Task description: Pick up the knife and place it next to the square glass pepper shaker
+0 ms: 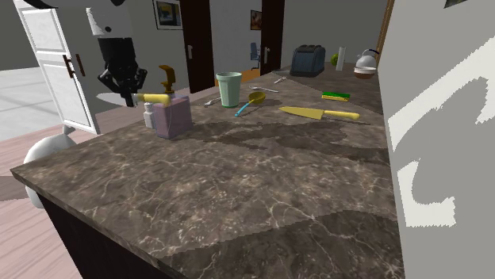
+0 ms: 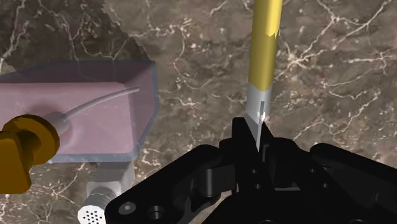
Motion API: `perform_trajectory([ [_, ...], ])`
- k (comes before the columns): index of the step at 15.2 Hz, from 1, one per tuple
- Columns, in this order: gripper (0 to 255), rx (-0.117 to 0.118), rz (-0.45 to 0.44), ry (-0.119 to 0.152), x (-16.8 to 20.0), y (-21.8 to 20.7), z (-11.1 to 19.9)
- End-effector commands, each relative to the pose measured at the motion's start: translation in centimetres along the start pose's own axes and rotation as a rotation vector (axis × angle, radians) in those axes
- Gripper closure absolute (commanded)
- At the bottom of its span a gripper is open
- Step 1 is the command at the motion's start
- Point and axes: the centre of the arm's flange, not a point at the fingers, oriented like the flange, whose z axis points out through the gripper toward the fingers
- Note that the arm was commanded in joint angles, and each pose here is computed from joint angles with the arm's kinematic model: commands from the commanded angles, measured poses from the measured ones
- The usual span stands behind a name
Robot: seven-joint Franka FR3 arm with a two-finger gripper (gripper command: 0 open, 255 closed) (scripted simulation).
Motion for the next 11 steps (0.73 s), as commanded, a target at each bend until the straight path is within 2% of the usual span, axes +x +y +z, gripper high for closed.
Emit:
perform_trajectory([
  [1,255,0.0,0.0,0.0,0.1,0.0,1.1],
  [11,255,0.0,0.0,0.0,0.2,0.0,6.3],
])
